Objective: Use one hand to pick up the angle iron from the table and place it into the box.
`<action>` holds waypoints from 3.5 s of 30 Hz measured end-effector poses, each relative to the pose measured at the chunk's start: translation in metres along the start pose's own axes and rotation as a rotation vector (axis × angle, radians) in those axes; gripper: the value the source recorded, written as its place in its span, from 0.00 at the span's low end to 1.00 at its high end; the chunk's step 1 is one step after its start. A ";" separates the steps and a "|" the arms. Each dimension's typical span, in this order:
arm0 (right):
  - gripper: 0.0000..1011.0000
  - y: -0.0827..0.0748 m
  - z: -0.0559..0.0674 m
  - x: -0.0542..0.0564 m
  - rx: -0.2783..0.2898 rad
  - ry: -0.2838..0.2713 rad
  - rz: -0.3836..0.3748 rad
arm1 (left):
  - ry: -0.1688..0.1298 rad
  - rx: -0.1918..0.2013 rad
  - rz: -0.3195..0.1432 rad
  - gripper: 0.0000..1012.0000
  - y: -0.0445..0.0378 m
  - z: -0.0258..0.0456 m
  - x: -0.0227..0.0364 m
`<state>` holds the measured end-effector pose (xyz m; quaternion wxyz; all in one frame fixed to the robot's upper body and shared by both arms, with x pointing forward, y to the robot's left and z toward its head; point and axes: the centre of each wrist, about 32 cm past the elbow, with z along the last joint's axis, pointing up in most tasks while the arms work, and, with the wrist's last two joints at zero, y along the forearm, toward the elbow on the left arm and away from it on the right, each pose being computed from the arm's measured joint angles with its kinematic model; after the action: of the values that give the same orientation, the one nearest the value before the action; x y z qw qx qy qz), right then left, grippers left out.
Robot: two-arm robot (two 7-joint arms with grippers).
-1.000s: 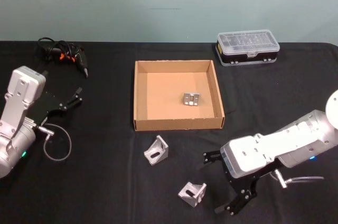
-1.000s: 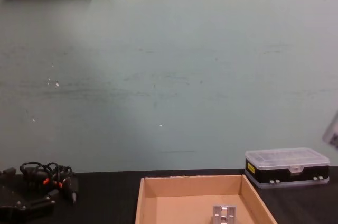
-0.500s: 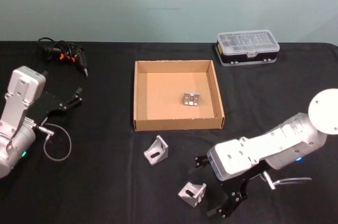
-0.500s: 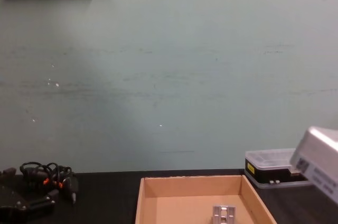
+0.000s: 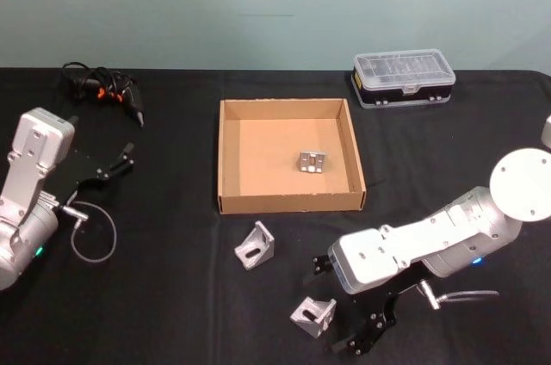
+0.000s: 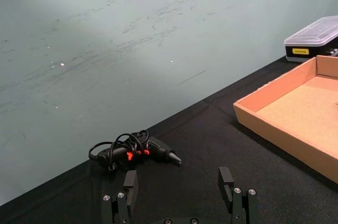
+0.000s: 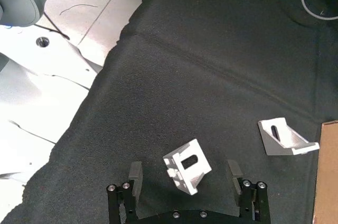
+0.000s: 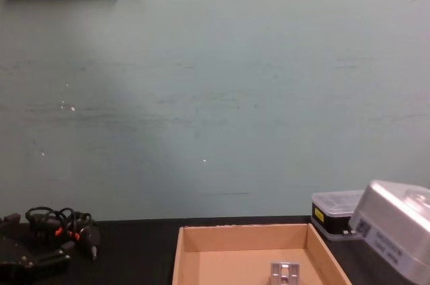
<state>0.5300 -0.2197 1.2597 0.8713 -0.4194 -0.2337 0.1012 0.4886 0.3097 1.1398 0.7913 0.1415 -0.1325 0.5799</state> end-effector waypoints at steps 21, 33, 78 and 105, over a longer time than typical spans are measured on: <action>0.80 0.008 -0.003 0.002 -0.002 0.012 -0.007 | 0.000 0.000 0.000 0.99 0.0000 0.0000 0.0000; 0.41 0.009 -0.004 0.001 0.003 0.016 -0.013 | 0.000 0.000 0.000 0.99 0.0000 0.0000 0.0000; 0.06 -0.003 -0.014 0.010 0.149 0.381 -0.552 | 0.000 0.000 0.000 0.99 0.0000 0.0000 0.0000; 0.06 0.062 -0.016 0.053 0.213 0.730 -0.686 | 0.000 0.000 0.000 0.99 0.0000 0.0000 0.0000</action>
<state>0.5848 -0.1715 1.2196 0.9172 -0.2354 -0.0267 -0.3202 0.4886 0.3097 1.1398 0.7913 0.1415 -0.1325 0.5799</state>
